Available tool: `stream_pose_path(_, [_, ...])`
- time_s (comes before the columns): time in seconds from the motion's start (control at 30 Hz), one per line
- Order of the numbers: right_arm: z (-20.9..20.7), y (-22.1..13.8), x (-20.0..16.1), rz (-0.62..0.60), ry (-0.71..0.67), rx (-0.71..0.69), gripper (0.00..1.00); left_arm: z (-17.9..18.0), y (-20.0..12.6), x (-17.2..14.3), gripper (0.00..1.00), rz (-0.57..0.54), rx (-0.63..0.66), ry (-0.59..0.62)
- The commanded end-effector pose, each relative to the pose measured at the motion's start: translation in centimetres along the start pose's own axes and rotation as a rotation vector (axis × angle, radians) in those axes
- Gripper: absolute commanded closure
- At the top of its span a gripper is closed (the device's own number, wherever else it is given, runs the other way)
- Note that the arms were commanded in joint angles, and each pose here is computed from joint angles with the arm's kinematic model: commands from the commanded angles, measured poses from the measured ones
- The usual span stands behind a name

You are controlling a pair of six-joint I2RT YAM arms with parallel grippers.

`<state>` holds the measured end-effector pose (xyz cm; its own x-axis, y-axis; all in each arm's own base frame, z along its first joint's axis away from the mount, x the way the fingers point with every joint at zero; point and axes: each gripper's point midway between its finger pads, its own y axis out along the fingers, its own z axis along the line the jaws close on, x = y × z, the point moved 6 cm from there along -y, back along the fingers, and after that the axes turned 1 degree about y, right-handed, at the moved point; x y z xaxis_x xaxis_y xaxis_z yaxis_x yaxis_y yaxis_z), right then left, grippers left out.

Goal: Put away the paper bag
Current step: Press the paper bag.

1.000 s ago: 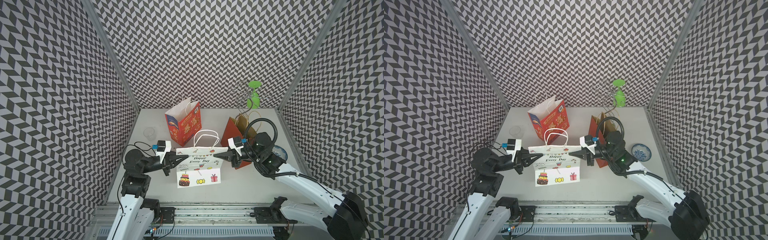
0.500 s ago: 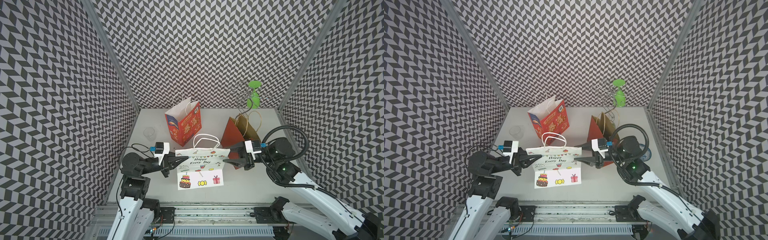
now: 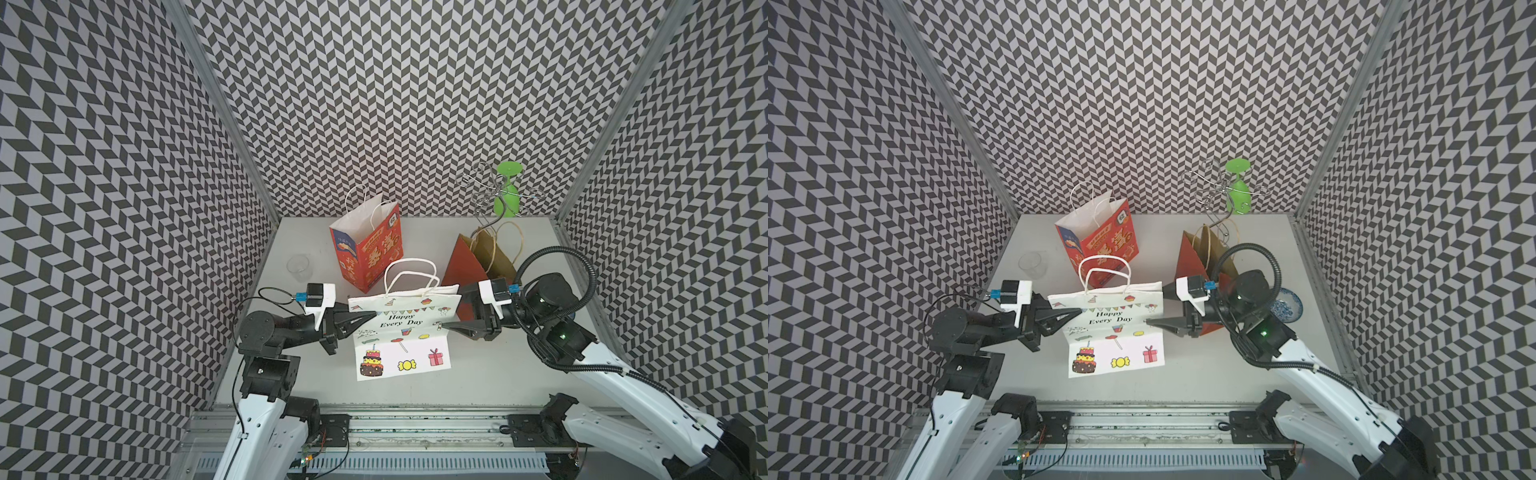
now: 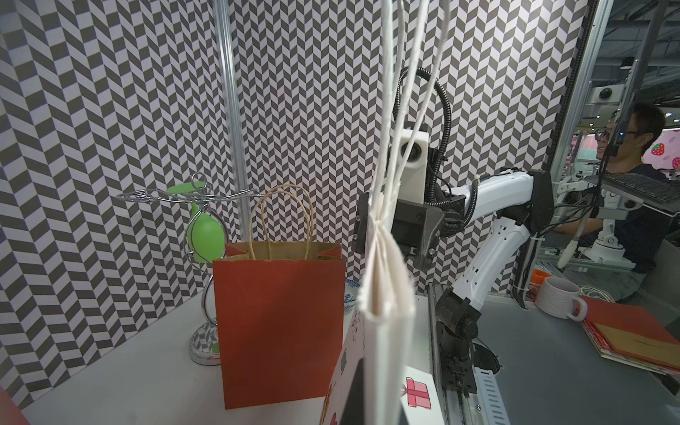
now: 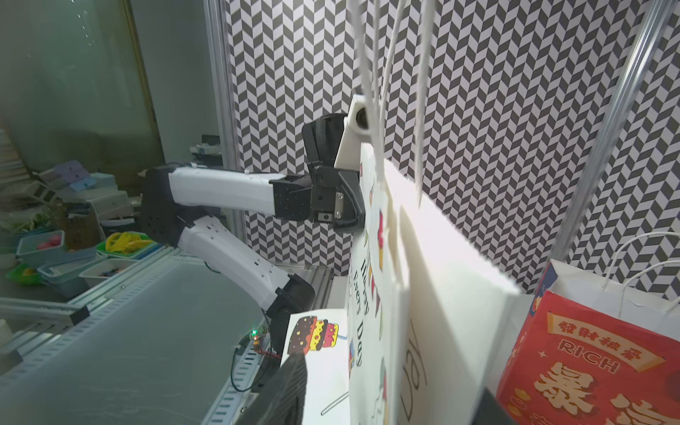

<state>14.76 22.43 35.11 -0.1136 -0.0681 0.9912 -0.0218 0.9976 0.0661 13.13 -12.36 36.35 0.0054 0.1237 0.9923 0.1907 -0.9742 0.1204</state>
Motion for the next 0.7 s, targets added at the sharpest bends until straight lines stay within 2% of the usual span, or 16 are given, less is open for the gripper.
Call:
stream_pose_path(0.0, [0.1,-0.1,-1.5,0.036,-0.001,-0.014,0.42,-0.2,0.1,0.5,1.0,-0.033,-0.003,0.0])
stream_pose_path(0.07, [0.0,0.0,-1.9,0.056,0.01,-0.002,0.48,-0.1,0.1,0.4,1.0,-0.029,-0.002,-0.003])
stream_pose_path(0.13, [0.0,0.2,-2.3,0.073,0.018,0.014,0.6,-0.1,0.1,0.4,1.0,-0.027,-0.006,-0.005])
stream_pose_path(0.2, [0.1,0.2,-2.6,0.087,0.021,0.032,0.8,-0.2,0.1,0.7,1.0,-0.033,-0.001,0.004])
stream_pose_path(0.27, [0.3,0.1,-2.8,0.092,0.02,0.043,0.97,-0.3,0.1,1.0,1.0,-0.04,0.003,0.016])
stream_pose_path(0.3, [0.4,0.1,-2.9,0.092,0.016,0.047,1.0,-0.3,0.1,1.1,1.0,-0.043,0.007,0.018])
stream_pose_path(0.4, [0.7,-0.1,-2.9,0.09,0.012,0.054,1.0,-0.1,0.1,1.2,1.0,-0.05,0.022,0.014])
stream_pose_path(0.43, [0.7,-0.1,-2.9,0.09,0.01,0.049,0.97,0.1,0.1,1.3,1.0,-0.054,0.031,0.01])
stream_pose_path(0.5, [0.6,-0.2,-3.2,0.101,0.015,0.024,0.67,0.3,0.2,1.5,1.0,-0.053,0.031,0.0])
stream_pose_path(0.53, [0.5,-0.3,-3.5,0.111,0.017,0.014,0.57,0.5,0.3,1.7,1.0,-0.05,0.032,-0.011])
stream_pose_path(0.57, [0.5,-0.3,-3.8,0.121,0.017,0.007,0.53,0.7,0.4,1.8,1.0,-0.045,0.033,-0.031])
stream_pose_path(0.67, [0.4,-0.3,-4.6,0.146,0.026,0.006,0.54,1.4,0.7,2.0,1.0,-0.027,0.019,-0.075])
